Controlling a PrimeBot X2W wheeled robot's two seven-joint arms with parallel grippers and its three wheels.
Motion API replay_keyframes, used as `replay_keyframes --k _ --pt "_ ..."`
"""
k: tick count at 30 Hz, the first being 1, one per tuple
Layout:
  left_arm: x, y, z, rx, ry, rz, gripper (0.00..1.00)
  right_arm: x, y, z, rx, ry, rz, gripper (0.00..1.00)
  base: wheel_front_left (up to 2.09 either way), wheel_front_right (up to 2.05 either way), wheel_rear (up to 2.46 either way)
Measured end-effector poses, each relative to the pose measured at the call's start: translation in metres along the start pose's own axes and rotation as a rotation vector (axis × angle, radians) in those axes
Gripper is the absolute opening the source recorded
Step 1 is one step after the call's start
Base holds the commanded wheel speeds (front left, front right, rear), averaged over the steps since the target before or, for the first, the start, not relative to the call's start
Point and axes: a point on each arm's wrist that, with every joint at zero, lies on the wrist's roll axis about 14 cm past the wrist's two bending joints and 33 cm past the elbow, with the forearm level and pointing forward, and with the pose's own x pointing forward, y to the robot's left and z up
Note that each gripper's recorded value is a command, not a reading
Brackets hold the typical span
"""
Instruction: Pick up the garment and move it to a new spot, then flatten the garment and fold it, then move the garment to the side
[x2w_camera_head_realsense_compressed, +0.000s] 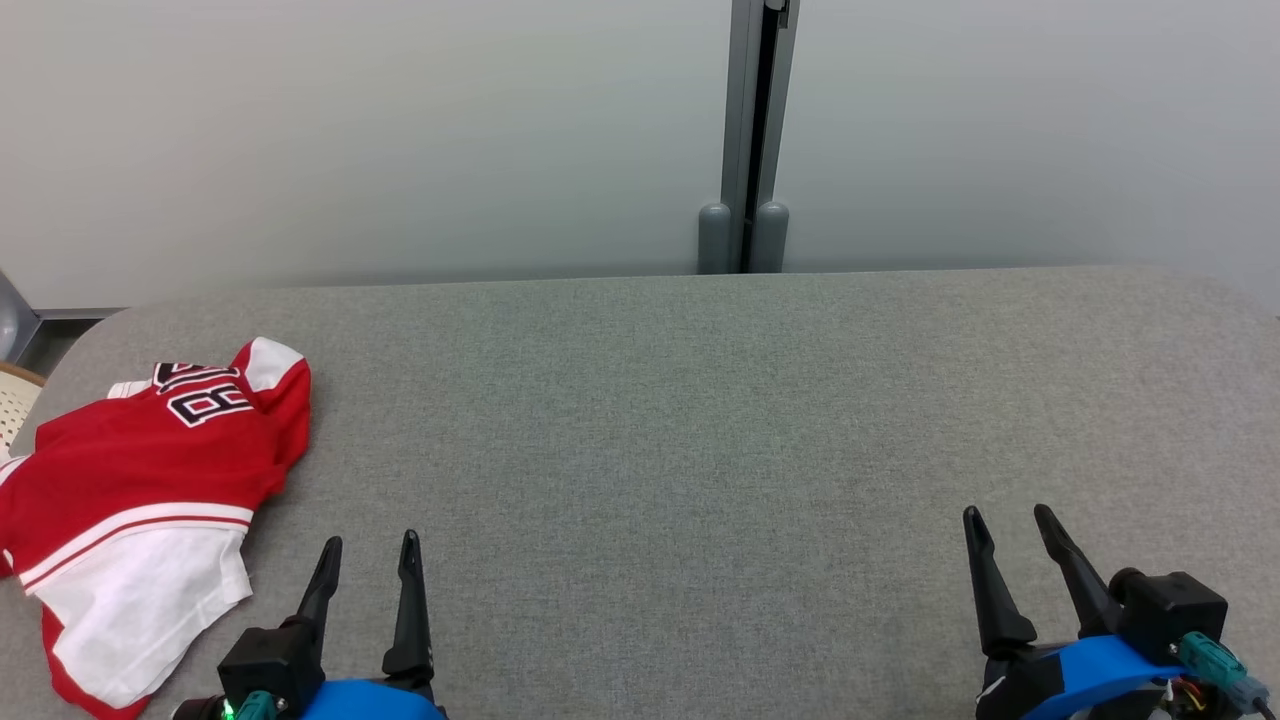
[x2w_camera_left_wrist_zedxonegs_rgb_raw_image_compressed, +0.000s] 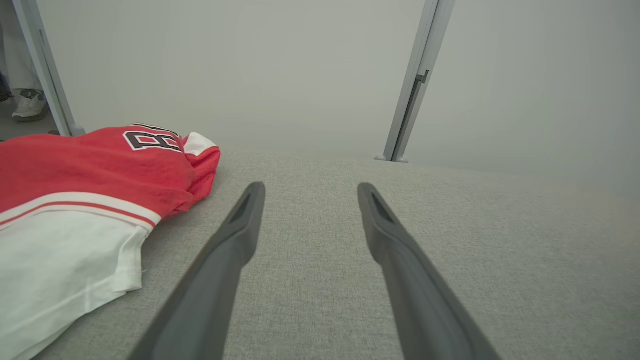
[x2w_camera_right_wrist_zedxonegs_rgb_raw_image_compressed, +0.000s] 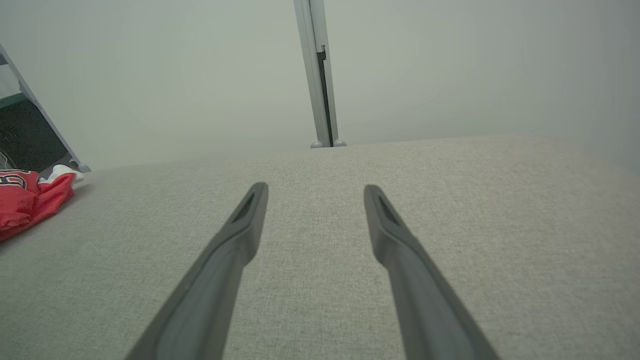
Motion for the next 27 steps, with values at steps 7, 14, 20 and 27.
replay_keyframes --k 7,14,20,27 --pt "-0.0022 -0.0006 -0.0012 0.017 -0.001 0.005 1.00 -0.0013 0.0006 -0.0019 -0.046 0.006 0.006 1.00 0.00 0.00 0.00" --pt "-0.0038 -0.0010 -0.0018 0.040 -0.003 0.005 1.00 -0.0007 0.0022 -0.0012 -0.091 -0.001 0.015 1.00 0.00 0.00 0.00" --pt "-0.0056 0.0008 -0.0021 0.038 -0.002 0.009 1.00 -0.0005 0.0027 0.0006 -0.092 -0.010 0.017 1.00 0.00 0.00 0.00" --pt "-0.0076 0.0023 -0.0007 0.032 -0.007 0.015 1.00 0.0004 0.0054 0.0013 -0.092 -0.015 0.025 1.00 0.00 0.00 0.00"
